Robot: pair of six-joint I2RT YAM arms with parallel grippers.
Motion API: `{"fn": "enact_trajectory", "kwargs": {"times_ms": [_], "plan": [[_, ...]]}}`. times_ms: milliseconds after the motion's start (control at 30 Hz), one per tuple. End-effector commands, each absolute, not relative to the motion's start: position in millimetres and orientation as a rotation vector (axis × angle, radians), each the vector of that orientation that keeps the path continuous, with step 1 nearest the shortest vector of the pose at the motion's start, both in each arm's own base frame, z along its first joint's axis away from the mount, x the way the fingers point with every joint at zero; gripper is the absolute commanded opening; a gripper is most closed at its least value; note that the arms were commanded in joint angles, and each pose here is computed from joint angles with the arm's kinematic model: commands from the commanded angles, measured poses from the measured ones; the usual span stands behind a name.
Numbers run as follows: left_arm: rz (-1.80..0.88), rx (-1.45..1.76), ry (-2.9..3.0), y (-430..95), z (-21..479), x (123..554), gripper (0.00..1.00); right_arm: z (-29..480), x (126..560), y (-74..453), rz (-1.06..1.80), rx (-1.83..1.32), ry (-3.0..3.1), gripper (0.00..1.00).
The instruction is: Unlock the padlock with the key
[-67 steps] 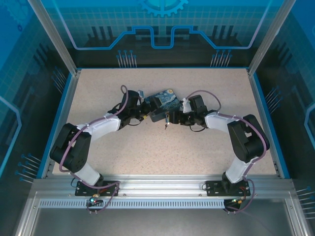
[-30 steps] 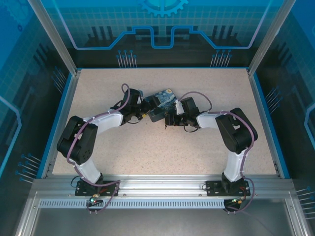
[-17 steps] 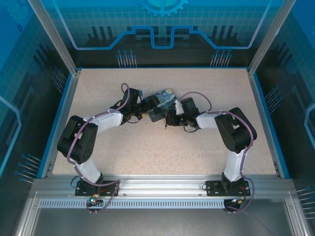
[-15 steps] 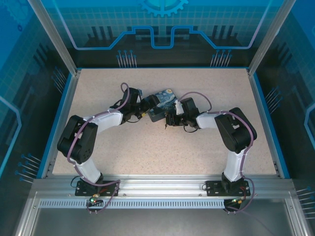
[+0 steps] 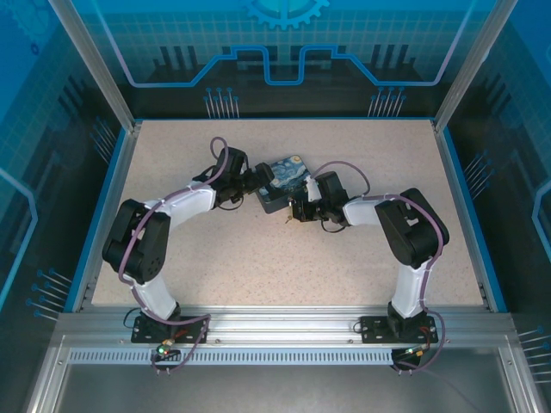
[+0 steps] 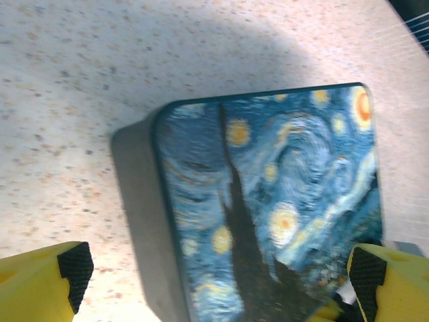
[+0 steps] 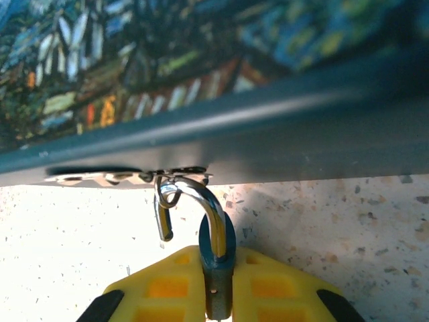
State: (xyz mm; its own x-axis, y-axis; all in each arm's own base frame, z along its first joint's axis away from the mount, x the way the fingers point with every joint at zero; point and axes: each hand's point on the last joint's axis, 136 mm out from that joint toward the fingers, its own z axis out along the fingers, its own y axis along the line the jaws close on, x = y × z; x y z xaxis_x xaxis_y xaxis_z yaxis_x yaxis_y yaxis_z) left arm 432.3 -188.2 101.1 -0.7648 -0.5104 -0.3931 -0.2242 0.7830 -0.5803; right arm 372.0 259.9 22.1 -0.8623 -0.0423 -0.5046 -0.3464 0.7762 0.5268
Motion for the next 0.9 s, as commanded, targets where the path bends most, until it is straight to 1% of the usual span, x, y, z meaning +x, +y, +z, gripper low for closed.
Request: {"fn": "enact_trajectory", "kwargs": {"times_ms": [0,133,467,867], "plan": [[-0.493,-0.519,2.480,-165.3,85.3,429.9,0.99,-0.6,354.6,253.8,0.837,-0.268,2.601,0.06],[-0.418,-0.501,2.487,-159.5,78.4,428.5,0.99,-0.2,354.4,253.2,0.845,-0.241,2.610,0.00],[-0.360,-0.423,2.536,-172.4,57.8,421.7,0.99,1.2,354.3,253.2,0.934,-0.114,2.611,0.00],[-0.376,-0.477,2.594,-178.4,31.7,402.9,0.99,3.4,356.5,257.8,1.079,0.125,2.627,0.00]]}}
